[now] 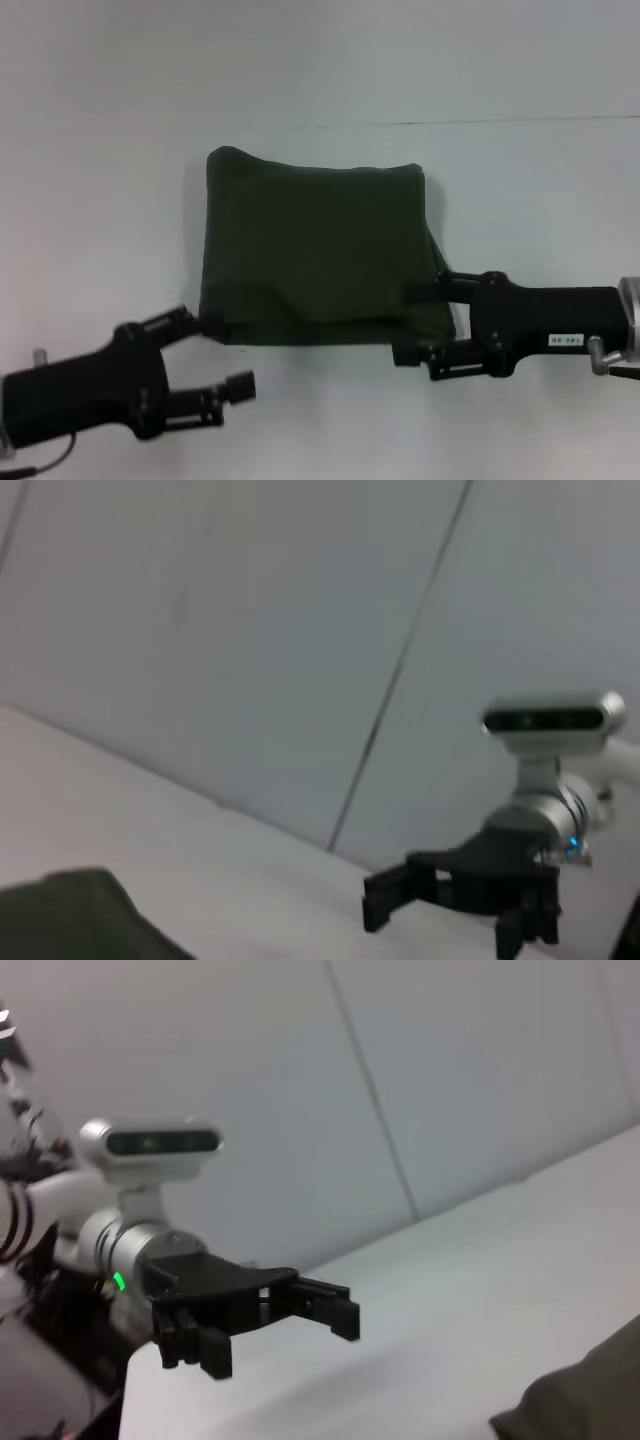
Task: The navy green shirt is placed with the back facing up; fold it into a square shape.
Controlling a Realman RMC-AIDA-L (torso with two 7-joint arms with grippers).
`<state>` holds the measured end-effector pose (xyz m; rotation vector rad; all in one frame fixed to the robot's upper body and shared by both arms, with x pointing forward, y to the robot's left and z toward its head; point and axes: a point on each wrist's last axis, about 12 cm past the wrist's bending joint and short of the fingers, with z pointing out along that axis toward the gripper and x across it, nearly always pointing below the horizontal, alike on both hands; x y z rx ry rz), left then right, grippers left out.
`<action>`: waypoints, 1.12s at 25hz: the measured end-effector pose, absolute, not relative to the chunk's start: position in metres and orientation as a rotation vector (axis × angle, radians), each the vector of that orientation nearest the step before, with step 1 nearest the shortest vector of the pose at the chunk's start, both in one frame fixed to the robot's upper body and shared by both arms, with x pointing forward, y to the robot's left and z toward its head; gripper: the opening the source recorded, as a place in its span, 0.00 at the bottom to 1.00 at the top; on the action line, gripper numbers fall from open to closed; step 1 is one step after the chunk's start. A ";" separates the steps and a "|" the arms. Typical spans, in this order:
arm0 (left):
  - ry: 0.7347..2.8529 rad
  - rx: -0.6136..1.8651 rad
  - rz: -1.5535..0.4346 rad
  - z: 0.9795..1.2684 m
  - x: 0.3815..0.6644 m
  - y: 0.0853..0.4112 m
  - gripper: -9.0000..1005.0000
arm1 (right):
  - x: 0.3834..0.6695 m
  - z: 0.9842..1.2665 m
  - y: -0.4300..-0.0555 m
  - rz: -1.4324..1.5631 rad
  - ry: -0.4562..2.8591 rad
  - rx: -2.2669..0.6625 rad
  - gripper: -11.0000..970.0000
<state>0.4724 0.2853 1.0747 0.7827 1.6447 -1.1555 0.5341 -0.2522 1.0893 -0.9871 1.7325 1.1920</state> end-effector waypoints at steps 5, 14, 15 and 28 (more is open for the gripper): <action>1.672 0.839 -1.199 1.070 0.472 0.278 0.93 | 0.535 1.089 -0.247 1.197 1.746 -1.057 0.96; 1.674 0.856 -1.237 1.071 0.474 0.272 0.93 | 0.534 1.088 -0.248 1.198 1.756 -1.082 0.96; 1.675 0.853 -1.240 1.071 0.474 0.272 0.93 | 0.533 1.088 -0.249 1.199 1.757 -1.082 0.96; 1.683 0.835 -1.270 1.067 0.472 0.268 0.93 | 0.529 1.082 -0.248 1.204 1.789 -1.096 0.96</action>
